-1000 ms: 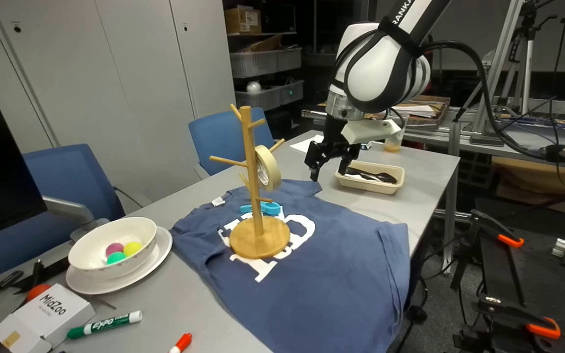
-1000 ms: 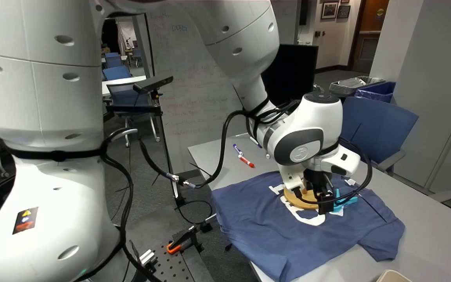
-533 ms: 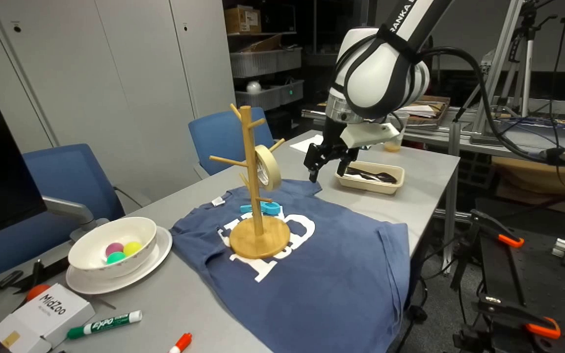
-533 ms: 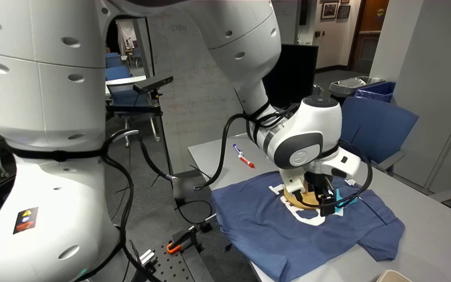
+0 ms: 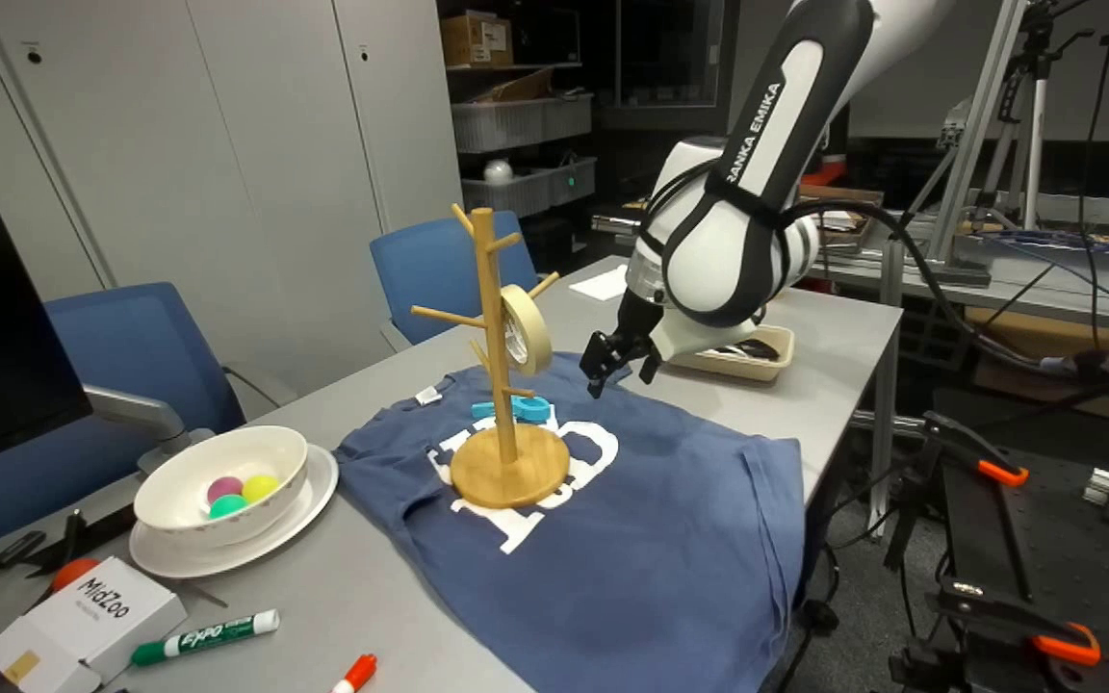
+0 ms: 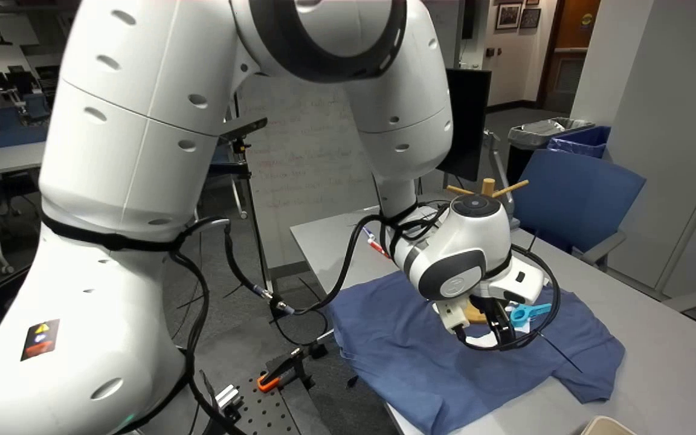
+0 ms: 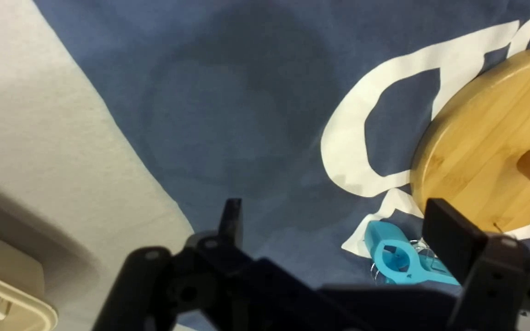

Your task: Hang the blue peg on the opposite side of the wooden rack

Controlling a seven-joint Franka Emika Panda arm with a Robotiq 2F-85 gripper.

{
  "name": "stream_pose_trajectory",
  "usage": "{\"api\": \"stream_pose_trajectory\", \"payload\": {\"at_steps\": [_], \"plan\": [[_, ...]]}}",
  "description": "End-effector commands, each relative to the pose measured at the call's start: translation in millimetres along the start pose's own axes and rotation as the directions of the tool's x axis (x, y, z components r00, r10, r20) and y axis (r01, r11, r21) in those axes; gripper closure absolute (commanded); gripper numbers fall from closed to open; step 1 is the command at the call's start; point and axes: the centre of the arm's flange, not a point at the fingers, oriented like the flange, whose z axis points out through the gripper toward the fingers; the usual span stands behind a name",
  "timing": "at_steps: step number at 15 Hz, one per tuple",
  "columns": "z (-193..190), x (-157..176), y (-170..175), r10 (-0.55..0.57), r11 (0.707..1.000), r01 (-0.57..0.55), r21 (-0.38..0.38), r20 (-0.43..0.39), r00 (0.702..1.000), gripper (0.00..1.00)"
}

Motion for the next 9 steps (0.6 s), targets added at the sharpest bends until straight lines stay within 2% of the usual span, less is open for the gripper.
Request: {"api": "stream_pose_trajectory", "payload": {"at_steps": [1,9], "plan": [[33,18,-9,-0.015,1.000,0.017,0.019,-0.095,0.995,0.00],[57,51,-21,-0.027,0.998,0.040,0.044,-0.262,0.965,0.00]]}}
